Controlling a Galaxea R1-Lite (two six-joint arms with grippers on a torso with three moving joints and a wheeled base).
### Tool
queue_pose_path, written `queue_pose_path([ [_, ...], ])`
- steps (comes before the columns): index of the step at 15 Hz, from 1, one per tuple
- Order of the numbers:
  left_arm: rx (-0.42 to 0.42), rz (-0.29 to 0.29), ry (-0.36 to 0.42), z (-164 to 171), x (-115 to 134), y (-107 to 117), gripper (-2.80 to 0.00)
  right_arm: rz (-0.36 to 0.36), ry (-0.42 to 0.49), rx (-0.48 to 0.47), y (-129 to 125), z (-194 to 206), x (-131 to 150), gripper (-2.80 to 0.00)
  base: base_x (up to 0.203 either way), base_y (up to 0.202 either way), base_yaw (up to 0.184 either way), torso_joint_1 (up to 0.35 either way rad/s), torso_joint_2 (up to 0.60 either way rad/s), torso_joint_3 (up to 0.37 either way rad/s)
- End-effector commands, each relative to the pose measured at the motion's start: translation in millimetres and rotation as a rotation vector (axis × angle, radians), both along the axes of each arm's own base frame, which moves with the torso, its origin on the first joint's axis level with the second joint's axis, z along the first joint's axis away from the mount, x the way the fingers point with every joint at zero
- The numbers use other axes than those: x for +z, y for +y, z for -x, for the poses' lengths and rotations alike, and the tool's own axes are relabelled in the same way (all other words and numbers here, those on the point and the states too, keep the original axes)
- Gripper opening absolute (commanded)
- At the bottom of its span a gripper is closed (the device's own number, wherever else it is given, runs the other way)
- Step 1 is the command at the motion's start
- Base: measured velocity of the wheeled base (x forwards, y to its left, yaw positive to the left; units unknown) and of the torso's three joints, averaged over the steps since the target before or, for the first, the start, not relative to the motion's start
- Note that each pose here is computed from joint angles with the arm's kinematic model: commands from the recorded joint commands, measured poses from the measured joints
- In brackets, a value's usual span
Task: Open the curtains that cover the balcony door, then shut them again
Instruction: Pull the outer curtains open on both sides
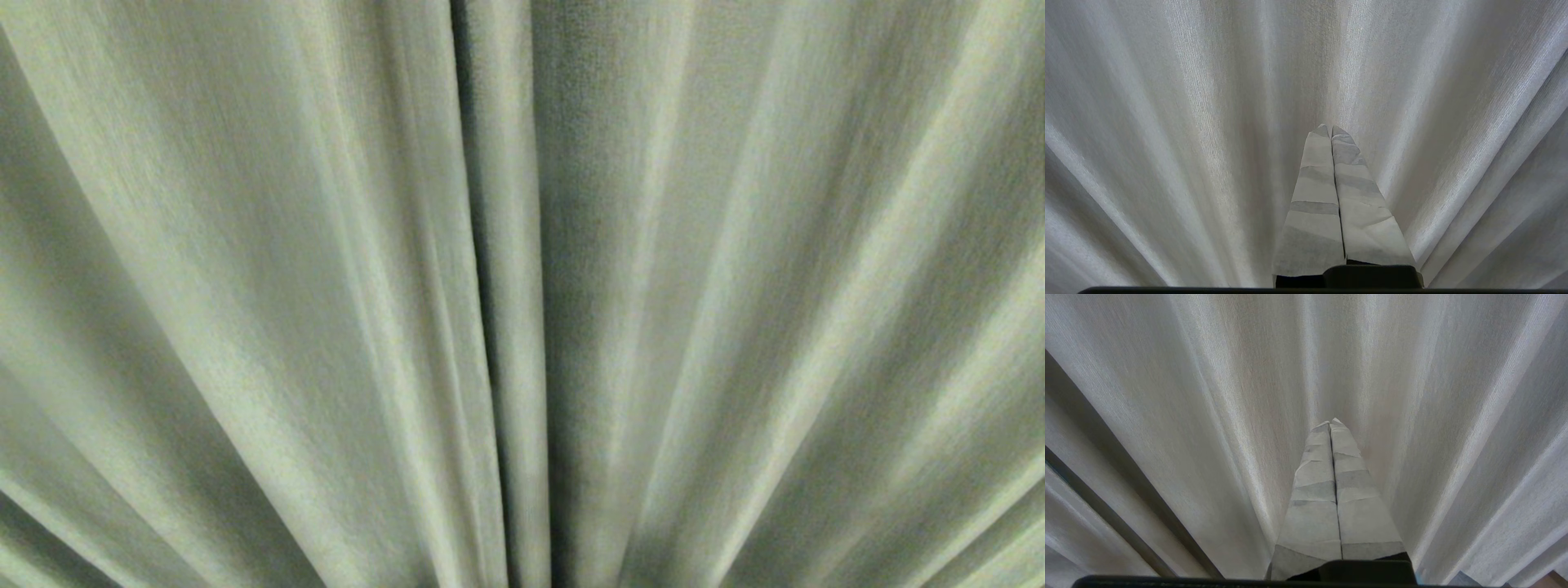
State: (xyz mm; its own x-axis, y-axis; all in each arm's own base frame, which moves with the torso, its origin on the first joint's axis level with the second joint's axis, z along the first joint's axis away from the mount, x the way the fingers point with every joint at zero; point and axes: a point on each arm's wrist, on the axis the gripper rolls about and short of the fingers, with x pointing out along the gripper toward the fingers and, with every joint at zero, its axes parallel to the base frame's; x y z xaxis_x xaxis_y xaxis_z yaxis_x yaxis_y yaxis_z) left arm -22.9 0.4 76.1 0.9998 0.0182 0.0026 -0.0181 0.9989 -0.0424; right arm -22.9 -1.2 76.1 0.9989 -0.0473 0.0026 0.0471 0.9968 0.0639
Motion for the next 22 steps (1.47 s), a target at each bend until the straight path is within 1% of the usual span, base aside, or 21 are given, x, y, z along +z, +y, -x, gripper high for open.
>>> queue_pose_path([
  [1,0.000,0.001,-0.001,0.0,0.0,0.0,-2.80,-0.001,-0.001,0.001,0.0,0.0,0.0,-2.80,0.000,0.000,0.000,0.000,0.00,0.000],
  [5,0.000,0.001,-0.001,0.0,0.0,0.0,-2.80,-0.001,0.000,0.003,0.0,0.1,0.2,-2.80,0.000,0.000,0.000,0.000,0.00,0.000],
  [8,0.000,0.001,-0.001,0.0,0.0,0.0,-2.80,0.032,0.001,0.004,0.1,0.1,0.2,-2.80,0.000,0.000,0.000,0.000,0.00,0.000],
  [10,0.000,0.001,-0.001,0.0,0.0,0.0,-2.80,0.144,0.005,0.011,0.2,0.0,0.0,-2.80,0.000,0.000,0.000,0.000,0.00,0.000],
  [11,0.000,0.001,-0.001,0.0,0.0,0.0,-2.80,0.179,0.000,0.047,1.1,0.1,0.6,-2.80,0.000,0.000,0.000,0.000,0.00,0.000],
  [13,0.000,0.001,-0.001,0.0,0.0,0.0,-2.80,0.215,-0.030,0.052,1.2,0.1,3.4,-2.80,0.000,0.000,0.000,0.000,0.00,0.000],
  [14,0.000,0.001,-0.001,0.0,0.0,0.0,-2.80,0.221,-0.055,0.059,1.4,1.4,8.6,-2.80,0.000,0.000,0.000,0.000,0.00,0.000],
  [17,0.001,0.001,-0.001,0.0,0.0,0.0,-2.80,0.245,-0.123,0.133,3.3,12.5,35.7,-2.80,0.000,0.000,0.000,0.000,0.00,0.000],
  [20,0.000,0.001,-0.001,0.0,0.0,0.0,-2.80,0.274,-0.122,0.199,4.7,17.0,68.2,-2.80,0.000,0.000,0.000,0.000,0.00,0.000],
  [22,0.000,0.001,-0.001,0.0,0.0,0.0,-2.80,0.281,-0.116,0.215,5.1,12.5,93.5,-2.80,0.000,0.000,0.000,0.000,0.00,0.000],
])
